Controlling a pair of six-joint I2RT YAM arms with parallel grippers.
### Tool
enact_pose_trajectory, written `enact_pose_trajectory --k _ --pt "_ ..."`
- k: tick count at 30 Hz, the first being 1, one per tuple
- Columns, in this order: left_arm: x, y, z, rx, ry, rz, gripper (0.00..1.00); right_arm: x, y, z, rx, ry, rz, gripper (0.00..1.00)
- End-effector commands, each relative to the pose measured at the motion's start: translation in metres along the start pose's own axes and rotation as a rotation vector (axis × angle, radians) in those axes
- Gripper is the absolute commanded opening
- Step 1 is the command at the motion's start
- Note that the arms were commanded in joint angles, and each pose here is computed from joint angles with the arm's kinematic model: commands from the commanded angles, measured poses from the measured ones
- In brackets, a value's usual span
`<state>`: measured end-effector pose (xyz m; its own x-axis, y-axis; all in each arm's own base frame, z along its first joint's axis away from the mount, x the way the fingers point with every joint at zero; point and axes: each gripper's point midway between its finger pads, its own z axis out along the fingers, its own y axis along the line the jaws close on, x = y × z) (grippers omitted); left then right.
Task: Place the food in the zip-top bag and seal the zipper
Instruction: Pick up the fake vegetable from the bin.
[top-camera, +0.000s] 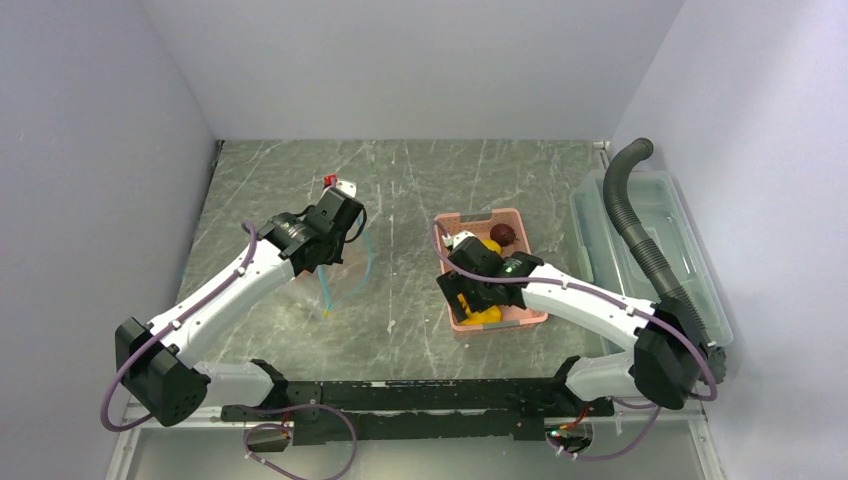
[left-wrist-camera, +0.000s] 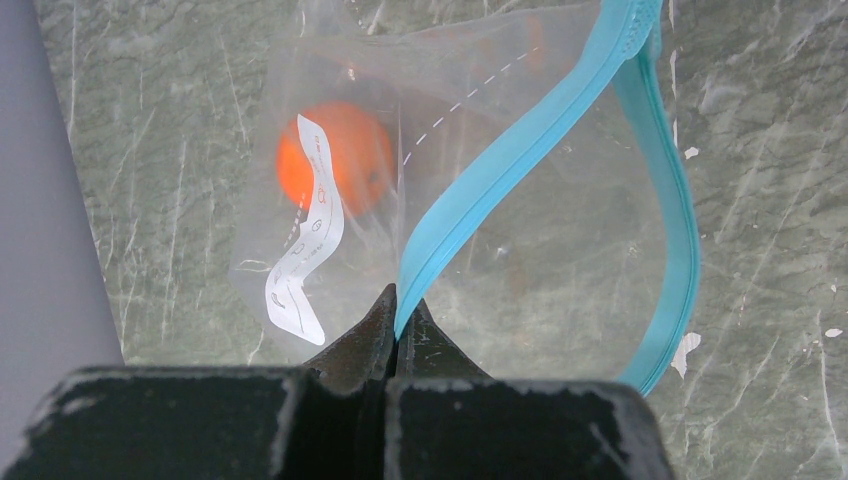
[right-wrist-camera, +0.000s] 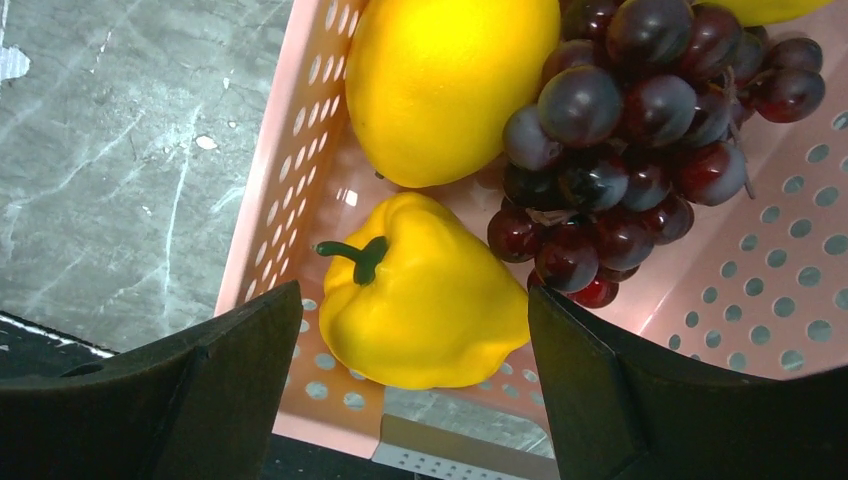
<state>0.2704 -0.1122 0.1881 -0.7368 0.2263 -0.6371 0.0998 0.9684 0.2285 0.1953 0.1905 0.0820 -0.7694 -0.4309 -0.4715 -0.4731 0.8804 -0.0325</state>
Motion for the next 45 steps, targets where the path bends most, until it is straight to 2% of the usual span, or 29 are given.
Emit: enact_pose_trajectory --k 1,20,23,27,34,42,45 --pt "-0.004 0.0 -0.005 0.018 -0.024 -0.019 0.0 -0.009 0.004 0.002 -0.018 -0.01 -0.012 0.87" --pt "-0.004 -0.001 -0.005 0.021 -0.018 -0.016 0.0 0.02 -0.01 0.017 0.113 0.146 0.051 0.87" --pt "-0.004 -0.001 -0.005 0.021 -0.019 -0.016 0.0 0.023 -0.013 0.02 0.138 0.156 0.076 0.82" --pt "-0.004 0.0 -0.005 0.022 -0.02 -0.018 0.0 0.022 -0.017 0.02 0.178 0.146 0.119 0.69" --pt "-0.005 0.0 -0.006 0.021 -0.024 -0.02 0.0 0.008 -0.03 0.009 0.243 0.076 0.197 0.53" --pt "-0.004 0.0 -0.006 0.021 -0.024 -0.02 0.0 -0.004 -0.052 -0.007 0.296 -0.011 0.285 0.37" --pt "-0.004 0.0 -0.006 0.021 -0.023 -0.021 0.0 -0.011 -0.055 -0.014 0.287 -0.051 0.32 0.36"
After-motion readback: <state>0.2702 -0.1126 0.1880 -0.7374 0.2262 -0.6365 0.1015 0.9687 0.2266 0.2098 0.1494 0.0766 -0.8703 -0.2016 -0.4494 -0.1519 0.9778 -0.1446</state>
